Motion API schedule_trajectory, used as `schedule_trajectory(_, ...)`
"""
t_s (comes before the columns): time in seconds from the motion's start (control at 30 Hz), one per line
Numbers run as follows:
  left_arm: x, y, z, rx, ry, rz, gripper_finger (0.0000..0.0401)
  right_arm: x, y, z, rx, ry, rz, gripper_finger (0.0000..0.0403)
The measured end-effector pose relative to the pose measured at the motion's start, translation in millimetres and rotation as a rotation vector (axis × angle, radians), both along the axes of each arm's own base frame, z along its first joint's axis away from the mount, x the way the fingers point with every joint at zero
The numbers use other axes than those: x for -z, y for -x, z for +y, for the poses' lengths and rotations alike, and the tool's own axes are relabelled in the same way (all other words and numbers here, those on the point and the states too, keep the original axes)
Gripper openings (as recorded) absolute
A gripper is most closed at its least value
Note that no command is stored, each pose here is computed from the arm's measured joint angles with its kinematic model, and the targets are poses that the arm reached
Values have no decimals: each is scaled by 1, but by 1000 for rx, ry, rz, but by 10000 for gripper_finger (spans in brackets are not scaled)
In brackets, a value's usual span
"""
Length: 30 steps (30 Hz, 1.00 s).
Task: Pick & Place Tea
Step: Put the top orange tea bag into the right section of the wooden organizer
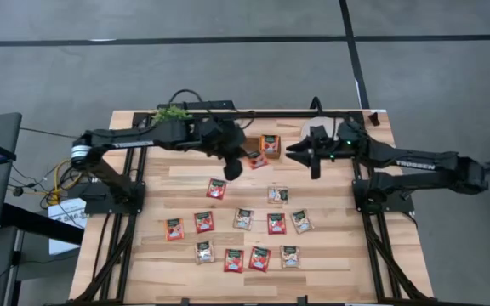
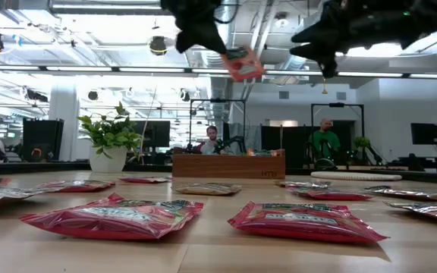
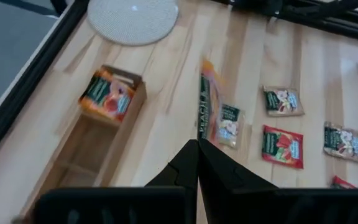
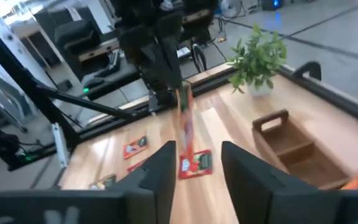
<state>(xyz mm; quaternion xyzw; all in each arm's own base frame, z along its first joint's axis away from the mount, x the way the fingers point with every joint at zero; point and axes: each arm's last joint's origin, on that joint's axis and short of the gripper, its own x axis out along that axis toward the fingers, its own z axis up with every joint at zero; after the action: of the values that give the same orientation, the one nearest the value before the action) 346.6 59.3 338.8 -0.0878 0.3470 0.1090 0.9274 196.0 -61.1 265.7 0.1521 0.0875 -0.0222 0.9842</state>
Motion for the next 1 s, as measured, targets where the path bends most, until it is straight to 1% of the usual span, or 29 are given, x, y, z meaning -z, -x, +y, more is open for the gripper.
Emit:
schedule_trajectory(0.13,-3,-19,0,35,-35,-11,0,-11,-15,-6,0,63,8,145)
schedule_trajectory(0.23,-6,-26,0,53,-53,-22,0,-15,-25,-10,-6,89,35,152)
schedule_trajectory(0.4,-13,-28,0,55,-67,-55,0,-20,-39,-15,-17,115,82,157)
schedule_trajectory(0.5,-14,-28,0,53,-71,-52,0,-23,-47,-18,-25,132,94,156)
schedule_trajectory(0.77,-14,-27,0,55,-75,-42,0,-27,-55,-21,-29,133,108,136)
schedule_trajectory(1.0,-14,-27,1,55,-95,-38,0,-24,-54,-22,-26,123,135,93)
